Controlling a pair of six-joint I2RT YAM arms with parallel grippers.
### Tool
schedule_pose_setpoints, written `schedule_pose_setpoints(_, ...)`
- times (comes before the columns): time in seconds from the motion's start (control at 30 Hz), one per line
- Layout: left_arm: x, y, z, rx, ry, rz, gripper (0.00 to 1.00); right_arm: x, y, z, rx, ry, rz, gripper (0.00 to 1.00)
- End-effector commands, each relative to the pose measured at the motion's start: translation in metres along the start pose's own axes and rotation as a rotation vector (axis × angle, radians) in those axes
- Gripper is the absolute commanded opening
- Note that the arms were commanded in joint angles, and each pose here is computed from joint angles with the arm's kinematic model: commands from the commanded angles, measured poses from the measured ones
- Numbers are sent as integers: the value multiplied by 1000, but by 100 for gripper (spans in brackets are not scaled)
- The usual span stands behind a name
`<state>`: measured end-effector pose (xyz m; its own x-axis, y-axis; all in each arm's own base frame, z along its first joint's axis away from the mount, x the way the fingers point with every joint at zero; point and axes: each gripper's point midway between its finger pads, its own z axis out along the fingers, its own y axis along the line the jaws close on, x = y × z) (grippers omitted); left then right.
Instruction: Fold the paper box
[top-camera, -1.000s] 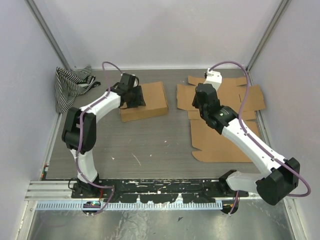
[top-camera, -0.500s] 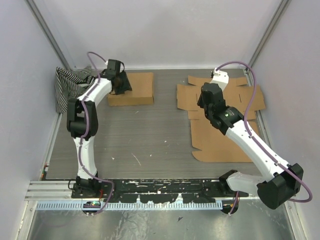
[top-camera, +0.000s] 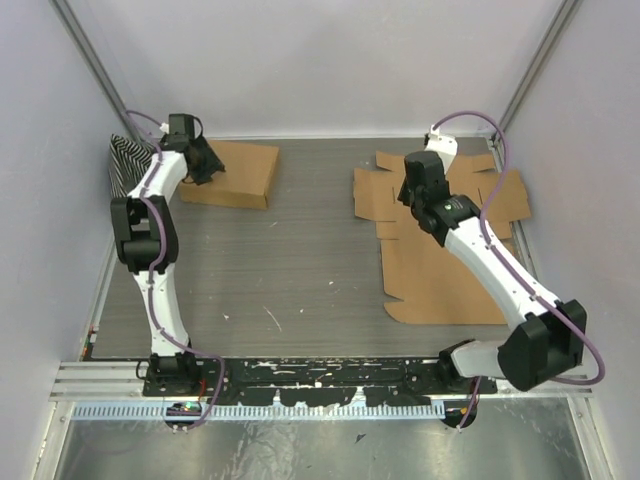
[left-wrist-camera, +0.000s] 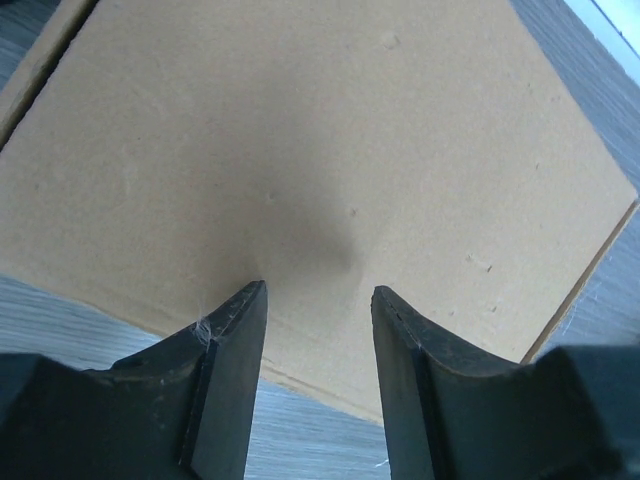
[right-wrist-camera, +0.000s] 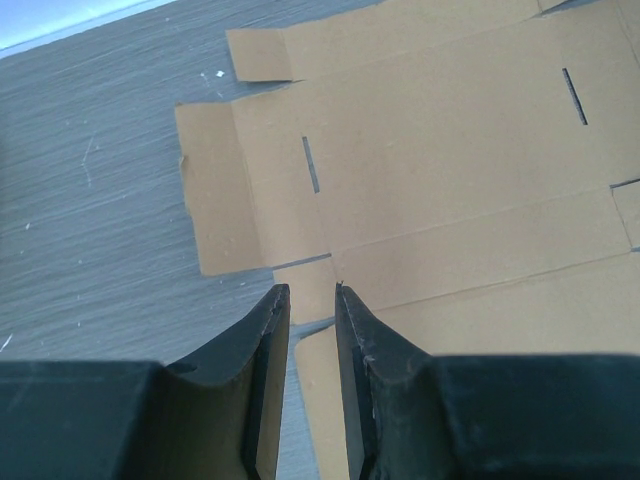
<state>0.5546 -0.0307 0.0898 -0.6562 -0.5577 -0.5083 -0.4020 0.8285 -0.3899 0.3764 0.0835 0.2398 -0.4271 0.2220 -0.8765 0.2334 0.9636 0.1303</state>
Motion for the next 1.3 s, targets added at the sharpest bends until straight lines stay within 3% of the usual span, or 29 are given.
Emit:
schedule_pose_setpoints(0.0, -1, 26, 11, -72, 41, -36, 54, -32, 2, 16, -21, -16, 48, 31)
schedule_pose_setpoints(0.17, -18, -6, -18, 60, -38, -67, 54, -20, -21, 63, 55, 119, 44, 29)
schedule_pose_setpoints(0.27, -15, -37, -42, 134, -80, -33, 54, 6, -49, 88, 197, 205, 23, 18)
schedule_pose_setpoints(0.4, 18, -95, -57, 233, -41, 106, 53, 55, -82, 114, 305, 353, 46, 6)
schedule_pose_setpoints(0.5, 55, -145, -57, 308, 7, 224, 53, 85, -97, 121, 347, 425, 55, 4)
schedule_pose_setpoints(0.6, 66, -165, -45, 308, 29, 281, 53, 102, -105, 120, 369, 463, 37, 3)
schedule_pose_setpoints(1.0, 77, -144, 22, 152, 121, 304, 53, 137, -120, 97, 393, 542, 3, 4)
schedule_pose_setpoints(1.27, 70, -119, 48, 110, 135, 262, 53, 149, -107, 88, 297, 568, 35, 4)
